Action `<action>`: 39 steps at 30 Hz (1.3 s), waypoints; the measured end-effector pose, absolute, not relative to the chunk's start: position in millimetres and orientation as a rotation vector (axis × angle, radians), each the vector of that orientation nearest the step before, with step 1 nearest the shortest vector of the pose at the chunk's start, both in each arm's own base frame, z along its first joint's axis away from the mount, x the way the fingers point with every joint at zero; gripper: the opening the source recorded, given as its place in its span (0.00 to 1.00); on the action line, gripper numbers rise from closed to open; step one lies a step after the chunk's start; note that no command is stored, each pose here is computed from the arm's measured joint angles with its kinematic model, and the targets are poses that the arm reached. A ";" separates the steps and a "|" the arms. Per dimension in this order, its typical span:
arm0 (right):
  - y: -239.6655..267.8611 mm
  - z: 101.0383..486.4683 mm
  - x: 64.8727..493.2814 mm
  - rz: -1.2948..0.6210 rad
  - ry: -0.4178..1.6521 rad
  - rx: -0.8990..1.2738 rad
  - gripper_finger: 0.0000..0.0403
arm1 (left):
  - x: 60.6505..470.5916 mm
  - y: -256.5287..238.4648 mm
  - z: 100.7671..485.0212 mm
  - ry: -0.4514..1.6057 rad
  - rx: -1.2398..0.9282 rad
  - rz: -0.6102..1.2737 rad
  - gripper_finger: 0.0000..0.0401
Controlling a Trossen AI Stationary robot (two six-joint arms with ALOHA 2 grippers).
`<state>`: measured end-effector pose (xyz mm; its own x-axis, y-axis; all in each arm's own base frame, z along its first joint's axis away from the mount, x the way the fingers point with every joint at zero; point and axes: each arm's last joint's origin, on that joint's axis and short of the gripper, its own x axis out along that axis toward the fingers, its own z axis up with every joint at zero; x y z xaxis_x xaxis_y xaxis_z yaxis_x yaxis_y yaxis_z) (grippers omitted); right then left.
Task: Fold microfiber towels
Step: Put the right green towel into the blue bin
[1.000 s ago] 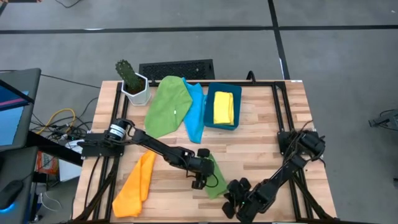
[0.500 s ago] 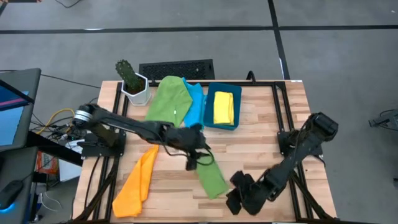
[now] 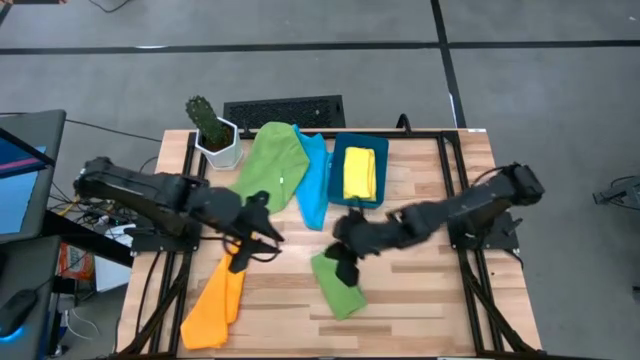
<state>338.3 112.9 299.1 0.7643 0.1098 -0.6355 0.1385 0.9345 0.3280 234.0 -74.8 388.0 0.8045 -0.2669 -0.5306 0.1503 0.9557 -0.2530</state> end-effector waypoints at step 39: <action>97.3 119.2 411.9 0.276 1.448 -0.095 0.14 | 172.8 -133.2 381.4 0.645 -0.203 0.004 0.31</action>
